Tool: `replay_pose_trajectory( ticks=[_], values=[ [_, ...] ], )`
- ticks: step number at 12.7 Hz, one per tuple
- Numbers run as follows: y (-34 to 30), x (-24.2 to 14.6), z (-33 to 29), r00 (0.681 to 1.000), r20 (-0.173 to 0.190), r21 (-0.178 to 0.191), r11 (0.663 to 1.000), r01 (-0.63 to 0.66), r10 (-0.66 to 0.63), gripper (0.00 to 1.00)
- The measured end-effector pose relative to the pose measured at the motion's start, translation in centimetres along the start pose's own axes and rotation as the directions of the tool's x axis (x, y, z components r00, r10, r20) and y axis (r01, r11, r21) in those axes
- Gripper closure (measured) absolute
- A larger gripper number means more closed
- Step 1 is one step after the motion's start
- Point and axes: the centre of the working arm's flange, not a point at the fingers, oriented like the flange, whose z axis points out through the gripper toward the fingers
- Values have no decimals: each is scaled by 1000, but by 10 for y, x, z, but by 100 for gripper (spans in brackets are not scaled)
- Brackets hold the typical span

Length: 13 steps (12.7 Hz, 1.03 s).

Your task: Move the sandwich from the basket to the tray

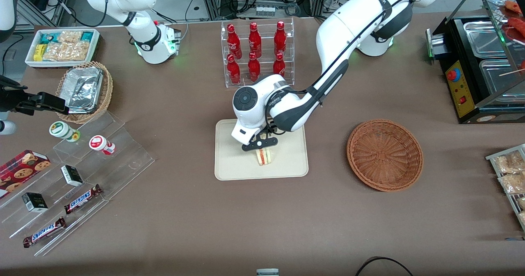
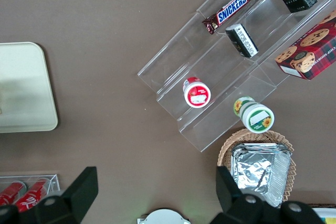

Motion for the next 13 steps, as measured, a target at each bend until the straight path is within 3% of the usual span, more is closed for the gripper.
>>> replay_pose_trajectory(
  ticks=[1, 2, 7, 9, 12, 13],
  values=[
    [1, 2, -5, 1000, -5, -8, 1000, 4, -5, 1],
    [1, 5, -12, 1000, -10, -14, 1000, 9, -9, 0],
    [-12, 28, -56, 998, -18, -62, 996, 61, -62, 0],
    [-21, 34, -79, 997, -27, -65, 995, 76, -78, 0],
    [-42, 53, -105, 998, -14, -71, 996, 52, -53, 0],
    [-53, 62, -109, 999, -9, -58, 998, 39, -39, 0]
  ],
)
